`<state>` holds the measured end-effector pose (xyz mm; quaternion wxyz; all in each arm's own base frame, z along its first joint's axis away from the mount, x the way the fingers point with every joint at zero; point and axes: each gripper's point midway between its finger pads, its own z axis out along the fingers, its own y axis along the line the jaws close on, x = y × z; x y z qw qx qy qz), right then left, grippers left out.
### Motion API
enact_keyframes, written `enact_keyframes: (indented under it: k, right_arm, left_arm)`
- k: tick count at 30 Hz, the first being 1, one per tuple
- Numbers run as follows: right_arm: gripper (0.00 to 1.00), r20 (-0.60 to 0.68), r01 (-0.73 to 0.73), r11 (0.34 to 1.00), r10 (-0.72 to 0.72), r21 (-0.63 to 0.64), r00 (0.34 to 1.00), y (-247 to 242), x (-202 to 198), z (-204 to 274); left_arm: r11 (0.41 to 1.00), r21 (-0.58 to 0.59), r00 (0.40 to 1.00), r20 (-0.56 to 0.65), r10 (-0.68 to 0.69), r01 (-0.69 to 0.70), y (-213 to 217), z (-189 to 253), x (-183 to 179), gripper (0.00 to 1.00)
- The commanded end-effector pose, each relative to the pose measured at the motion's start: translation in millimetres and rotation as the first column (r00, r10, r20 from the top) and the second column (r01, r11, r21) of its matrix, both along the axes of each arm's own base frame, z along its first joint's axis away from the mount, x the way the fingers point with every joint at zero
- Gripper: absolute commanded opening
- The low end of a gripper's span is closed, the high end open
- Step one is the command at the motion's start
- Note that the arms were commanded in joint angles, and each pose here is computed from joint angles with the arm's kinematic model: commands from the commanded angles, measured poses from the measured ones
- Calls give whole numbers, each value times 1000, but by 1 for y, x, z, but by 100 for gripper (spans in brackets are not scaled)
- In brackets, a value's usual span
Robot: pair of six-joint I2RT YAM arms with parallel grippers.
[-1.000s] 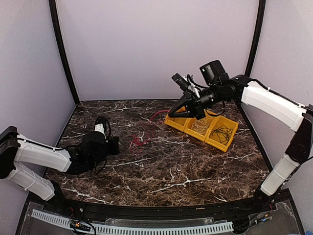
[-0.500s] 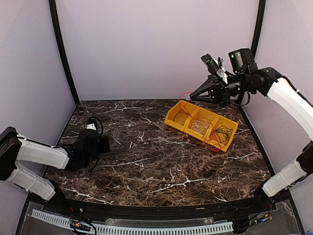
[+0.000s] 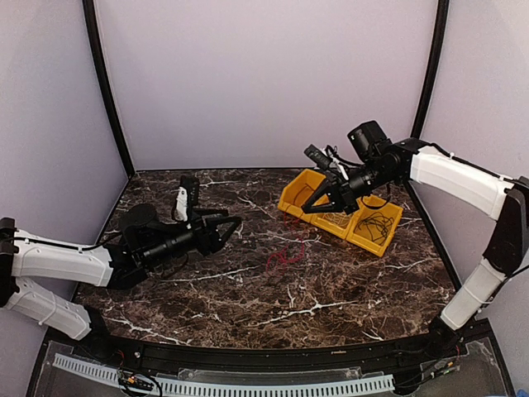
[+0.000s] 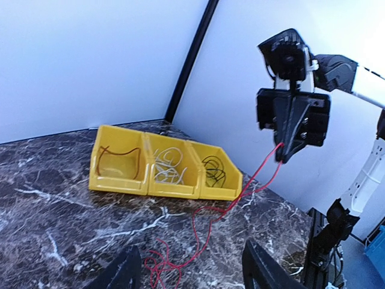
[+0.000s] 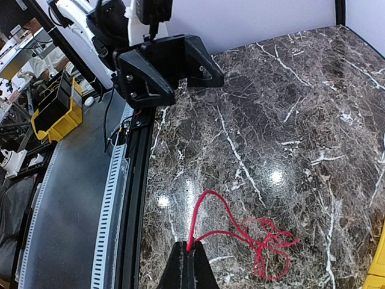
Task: Untangle the cables
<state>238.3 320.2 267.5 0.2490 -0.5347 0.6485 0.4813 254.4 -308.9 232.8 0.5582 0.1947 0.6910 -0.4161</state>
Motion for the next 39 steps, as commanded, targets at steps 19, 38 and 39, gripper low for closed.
enact_keyframes:
  k: [19,38,39]
  right_arm:
    - [0,-40,-106,994,107,27,993,31,-24,3]
    - [0,-21,-101,995,101,23,995,28,-27,6]
    - [0,-20,-101,995,101,22,995,28,-27,5]
  left_arm:
    - [993,26,993,34,-113,112,-107,3,24,43]
    - [974,-87,974,115,-197,208,-114,5,9,47]
    - [975,-93,975,115,-192,202,-111,8,8,47]
